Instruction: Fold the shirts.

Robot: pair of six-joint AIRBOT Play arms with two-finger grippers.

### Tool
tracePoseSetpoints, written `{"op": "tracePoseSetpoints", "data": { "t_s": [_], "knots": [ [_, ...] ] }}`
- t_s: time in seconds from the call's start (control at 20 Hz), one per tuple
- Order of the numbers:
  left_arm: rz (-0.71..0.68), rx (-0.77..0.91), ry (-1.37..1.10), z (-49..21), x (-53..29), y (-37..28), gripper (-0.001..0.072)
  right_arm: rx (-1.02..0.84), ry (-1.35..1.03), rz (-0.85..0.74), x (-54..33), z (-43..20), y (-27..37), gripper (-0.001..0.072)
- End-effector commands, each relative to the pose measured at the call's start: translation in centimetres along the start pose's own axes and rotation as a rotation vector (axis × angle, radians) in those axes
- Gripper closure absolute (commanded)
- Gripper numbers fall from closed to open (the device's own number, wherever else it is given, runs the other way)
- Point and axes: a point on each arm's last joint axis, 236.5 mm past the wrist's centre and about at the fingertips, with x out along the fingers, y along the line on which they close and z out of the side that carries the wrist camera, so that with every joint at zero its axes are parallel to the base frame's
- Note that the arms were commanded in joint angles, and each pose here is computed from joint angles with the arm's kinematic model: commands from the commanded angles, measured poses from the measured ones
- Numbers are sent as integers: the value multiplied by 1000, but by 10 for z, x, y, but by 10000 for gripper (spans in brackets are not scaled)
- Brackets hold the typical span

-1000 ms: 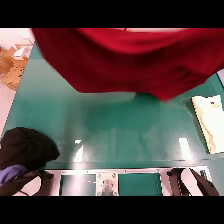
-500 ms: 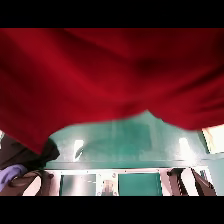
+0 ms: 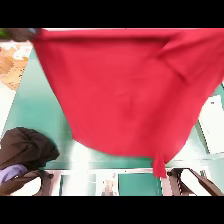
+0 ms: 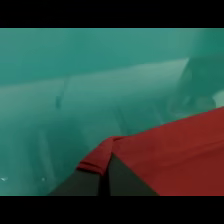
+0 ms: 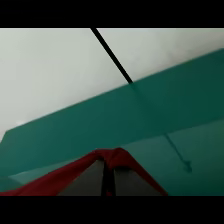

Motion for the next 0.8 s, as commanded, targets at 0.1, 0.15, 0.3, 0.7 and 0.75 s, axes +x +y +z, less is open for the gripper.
{"op": "tracePoseSetpoints", "data": {
  "t_s": [0.1, 0.15, 0.3, 0.7, 0.75],
  "knots": [
    [-4, -151, 174, -89, 161, 55, 688, 118, 245, -74, 142, -113, -104, 688],
    [7, -177, 159, -92, 175, 65, 688, 134, 273, -80, 160, -123, -118, 688],
    [45, -225, 87, -87, 197, 86, 688, 158, 325, -76, 198, -135, -148, 687],
    [67, -141, 267, -141, 207, 99, 688, 76, 535, -167, 185, -174, -197, 689],
    [57, -148, 306, -153, 209, 98, 687, 68, 588, -185, 175, -187, -206, 688]
  ]
}}
